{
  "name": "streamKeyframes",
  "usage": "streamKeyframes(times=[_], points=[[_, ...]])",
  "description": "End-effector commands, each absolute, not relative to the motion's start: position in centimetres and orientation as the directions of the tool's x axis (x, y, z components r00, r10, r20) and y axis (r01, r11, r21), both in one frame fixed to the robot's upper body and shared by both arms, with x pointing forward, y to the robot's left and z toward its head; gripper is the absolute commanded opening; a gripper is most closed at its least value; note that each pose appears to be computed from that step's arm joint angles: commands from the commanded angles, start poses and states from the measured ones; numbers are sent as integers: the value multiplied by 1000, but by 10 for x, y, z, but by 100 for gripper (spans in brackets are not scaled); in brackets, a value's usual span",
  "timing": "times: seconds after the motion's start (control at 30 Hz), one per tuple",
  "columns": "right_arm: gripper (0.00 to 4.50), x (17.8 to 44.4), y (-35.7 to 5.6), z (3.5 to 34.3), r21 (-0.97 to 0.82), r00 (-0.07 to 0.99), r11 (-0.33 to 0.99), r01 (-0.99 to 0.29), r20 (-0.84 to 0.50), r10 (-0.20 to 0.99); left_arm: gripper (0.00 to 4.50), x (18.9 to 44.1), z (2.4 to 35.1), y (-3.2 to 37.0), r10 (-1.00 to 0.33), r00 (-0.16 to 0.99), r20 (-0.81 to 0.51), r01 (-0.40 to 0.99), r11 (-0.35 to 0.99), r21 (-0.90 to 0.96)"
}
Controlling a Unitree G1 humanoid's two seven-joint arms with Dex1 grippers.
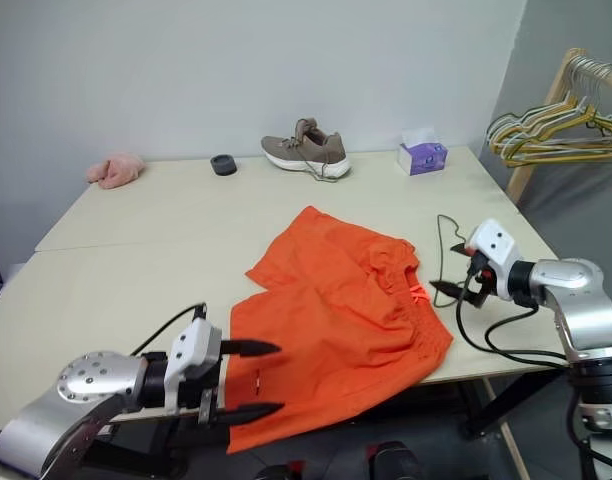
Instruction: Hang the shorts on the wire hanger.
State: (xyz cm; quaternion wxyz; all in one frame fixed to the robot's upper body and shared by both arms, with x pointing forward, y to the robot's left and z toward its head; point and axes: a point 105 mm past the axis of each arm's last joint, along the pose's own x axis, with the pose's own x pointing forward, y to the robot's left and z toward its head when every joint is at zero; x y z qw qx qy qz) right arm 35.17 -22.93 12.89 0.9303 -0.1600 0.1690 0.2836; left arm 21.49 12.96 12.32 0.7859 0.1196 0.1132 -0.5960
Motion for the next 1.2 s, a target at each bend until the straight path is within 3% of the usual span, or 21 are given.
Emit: streamKeyframes(times=[0.03, 0.1, 0.3, 0.6, 1.03, 1.2], points=[[450, 367, -250, 130, -140, 889, 942, -305, -396, 229, 448, 234, 142, 128, -906, 313, -286, 949, 289, 123], [450, 373, -251, 123, -108, 899, 970, -218, -410, 156, 448, 240, 147, 125, -908, 311, -282, 949, 280, 143], [450, 398, -250, 104, -117, 888, 987, -114, -458, 49, 448, 248, 153, 119, -909, 298, -293, 948, 245, 204], [450, 433, -246, 90, -80, 862, 994, -71, -507, 20, 448, 249, 143, 116, -908, 302, -292, 946, 246, 213], [450, 434, -212, 84, -96, 788, 933, -347, -570, 234, 448, 245, 138, 123, -900, 327, -287, 938, 272, 215], [450, 414, -223, 65, -169, 747, 902, -397, -631, 210, 448, 246, 138, 121, -902, 318, -292, 940, 261, 218]])
